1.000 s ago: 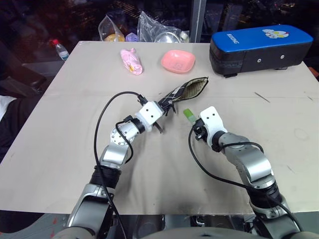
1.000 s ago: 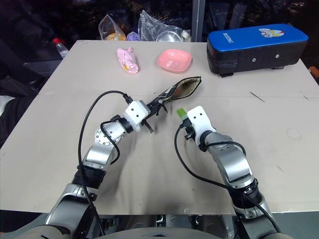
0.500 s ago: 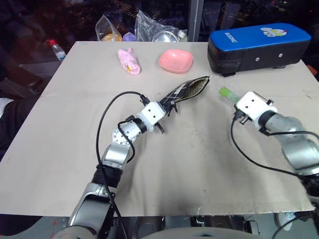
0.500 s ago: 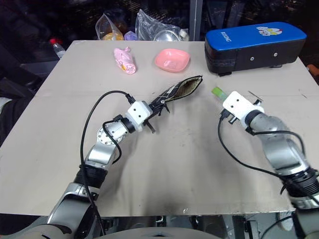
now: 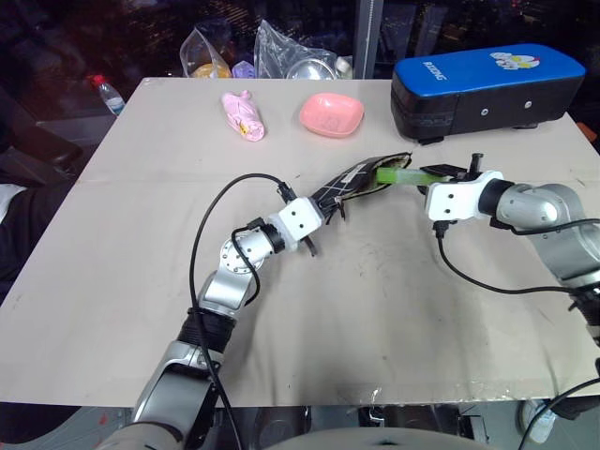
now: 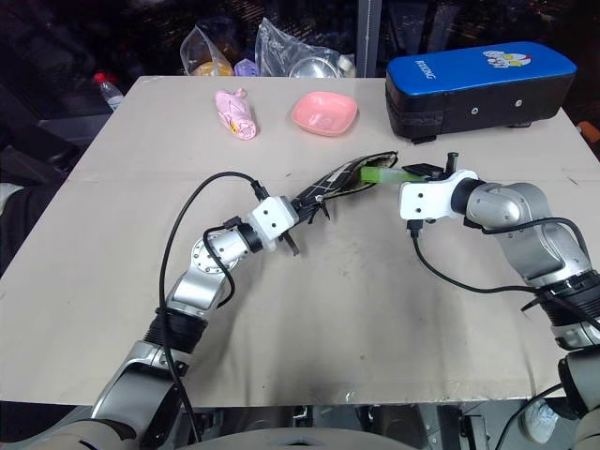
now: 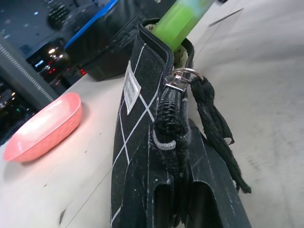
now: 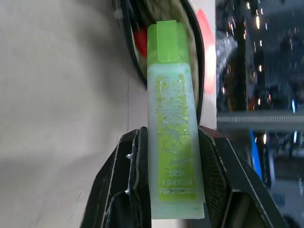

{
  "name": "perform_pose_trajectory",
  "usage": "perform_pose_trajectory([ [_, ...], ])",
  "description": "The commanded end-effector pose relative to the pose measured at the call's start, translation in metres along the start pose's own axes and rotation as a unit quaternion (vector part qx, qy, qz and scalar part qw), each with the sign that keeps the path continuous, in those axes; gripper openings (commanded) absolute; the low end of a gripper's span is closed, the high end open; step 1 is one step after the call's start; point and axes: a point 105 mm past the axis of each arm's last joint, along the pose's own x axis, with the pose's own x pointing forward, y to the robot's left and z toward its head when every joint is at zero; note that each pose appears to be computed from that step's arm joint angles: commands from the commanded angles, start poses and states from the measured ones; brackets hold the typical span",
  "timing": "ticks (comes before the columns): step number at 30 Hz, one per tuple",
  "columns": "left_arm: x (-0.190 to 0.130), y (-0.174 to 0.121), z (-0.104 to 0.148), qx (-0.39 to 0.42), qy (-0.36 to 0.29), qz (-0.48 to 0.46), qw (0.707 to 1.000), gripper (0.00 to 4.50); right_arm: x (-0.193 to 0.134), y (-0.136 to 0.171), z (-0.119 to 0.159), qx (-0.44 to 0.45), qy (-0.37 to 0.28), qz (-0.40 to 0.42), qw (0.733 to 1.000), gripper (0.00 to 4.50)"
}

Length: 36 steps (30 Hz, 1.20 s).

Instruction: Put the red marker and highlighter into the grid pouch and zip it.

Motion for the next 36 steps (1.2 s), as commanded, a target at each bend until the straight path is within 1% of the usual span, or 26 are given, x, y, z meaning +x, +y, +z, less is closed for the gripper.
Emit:
perform_pose_trajectory([
  [1,0.003,0.004,0.02,0.04,-0.031,-0.01,0.999,0.0,0.006,-0.013,0.013,-0.051,-0.028,-0.002,0.998,0.78],
  [6,0.005,-0.001,0.027,0.069,-0.039,-0.036,0.996,0.0,0.025,-0.014,0.032,-0.11,-0.073,0.023,0.991,0.78],
  [11,0.007,-0.007,0.039,0.071,-0.062,-0.051,0.994,0.0,0.036,-0.005,0.041,-0.128,-0.11,0.056,0.984,0.78],
  [13,0.007,-0.008,0.039,0.072,-0.059,-0.052,0.994,0.0,0.037,-0.009,0.04,-0.123,-0.111,0.053,0.985,0.78],
  [14,0.006,-0.008,0.038,0.072,-0.057,-0.051,0.995,0.0,0.037,-0.012,0.038,-0.118,-0.108,0.047,0.986,1.85],
  [15,0.005,-0.007,0.037,0.071,-0.053,-0.048,0.995,0.0,0.035,-0.018,0.035,-0.113,-0.104,0.038,0.987,2.02],
  [16,0.004,-0.006,0.035,0.069,-0.049,-0.045,0.995,0.0,0.033,-0.022,0.032,-0.108,-0.1,0.031,0.989,2.65],
  [18,0.003,-0.004,0.032,0.057,-0.043,-0.032,0.997,0.0,0.026,-0.032,0.026,-0.09,-0.091,0.013,0.992,3.31],
  [20,0.002,0.0,0.029,0.039,-0.037,-0.017,0.998,0.0,0.018,-0.042,0.022,-0.063,-0.085,-0.007,0.994,4.27],
  [21,0.002,0.0,0.029,0.034,-0.035,-0.013,0.999,0.0,0.015,-0.044,0.021,-0.053,-0.085,-0.012,0.995,4.44],
  [25,0.003,0.007,0.022,-0.002,-0.023,0.016,1.0,0.0,-0.005,-0.059,0.021,0.067,-0.095,-0.057,0.992,4.44],
  [27,0.003,0.008,0.021,-0.008,-0.022,0.018,1.0,0.0,-0.013,-0.06,0.024,0.163,-0.105,-0.069,0.979,4.44],
  [29,0.003,0.008,0.019,-0.014,-0.021,0.018,1.0,0.0,-0.022,-0.05,0.027,0.295,-0.116,-0.055,0.947,4.44],
  [30,0.003,0.008,0.018,-0.015,-0.02,0.016,1.0,0.0,-0.026,-0.041,0.031,0.344,-0.122,-0.035,0.93,4.44],
  [34,0.007,0.004,0.017,-0.015,-0.021,0.001,1.0,0.0,-0.036,-0.015,0.045,0.462,-0.129,0.013,0.877,4.44],
  [36,0.011,0.003,0.018,-0.013,-0.025,-0.006,1.0,0.0,-0.036,-0.002,0.047,0.517,-0.117,0.025,0.847,4.44],
])
